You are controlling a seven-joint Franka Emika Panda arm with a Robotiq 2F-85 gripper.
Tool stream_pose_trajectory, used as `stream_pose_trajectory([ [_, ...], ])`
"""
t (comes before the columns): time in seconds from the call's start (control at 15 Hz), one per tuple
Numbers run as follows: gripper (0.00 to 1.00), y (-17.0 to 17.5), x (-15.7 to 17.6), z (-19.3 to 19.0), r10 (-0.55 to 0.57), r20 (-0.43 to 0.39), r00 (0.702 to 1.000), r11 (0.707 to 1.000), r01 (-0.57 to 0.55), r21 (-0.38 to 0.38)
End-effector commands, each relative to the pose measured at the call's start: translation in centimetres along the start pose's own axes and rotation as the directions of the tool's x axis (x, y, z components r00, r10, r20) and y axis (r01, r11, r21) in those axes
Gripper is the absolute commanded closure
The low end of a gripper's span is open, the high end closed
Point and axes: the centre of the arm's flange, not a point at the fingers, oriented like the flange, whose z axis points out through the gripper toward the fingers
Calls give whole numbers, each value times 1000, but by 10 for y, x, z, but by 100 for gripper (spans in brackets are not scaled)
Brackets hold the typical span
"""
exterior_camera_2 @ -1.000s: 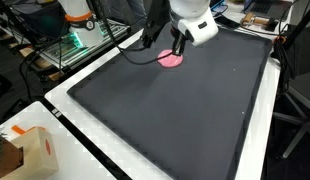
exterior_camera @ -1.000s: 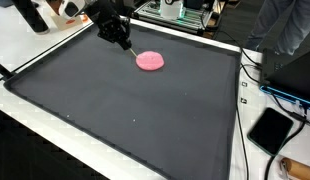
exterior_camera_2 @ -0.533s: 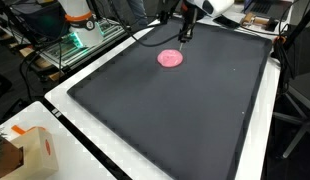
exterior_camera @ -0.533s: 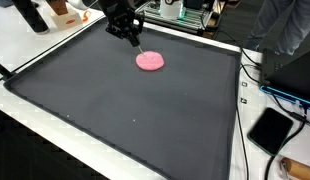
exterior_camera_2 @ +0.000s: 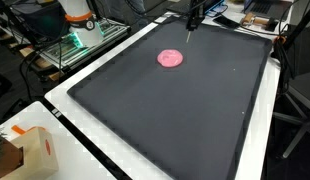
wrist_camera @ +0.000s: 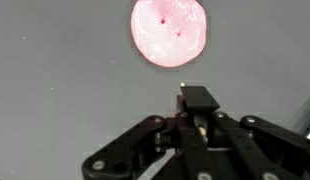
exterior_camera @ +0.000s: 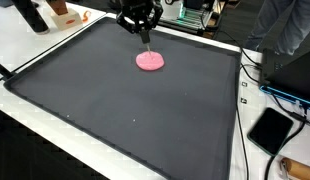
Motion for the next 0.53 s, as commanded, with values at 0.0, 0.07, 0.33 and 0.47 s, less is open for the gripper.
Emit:
stream_pose_trajectory([
  [0.0, 88, -1, 0, -1, -3, 0, 1000, 1000, 3, -2],
  [0.07, 88, -1, -1, -1, -3, 0, 1000, 1000, 3, -4],
  [0.33, 88, -1, -1, -1, -1, 0, 1000, 1000, 1, -4],
  [0.47, 88, -1, -1, -1, -1, 0, 1000, 1000, 1, -4],
])
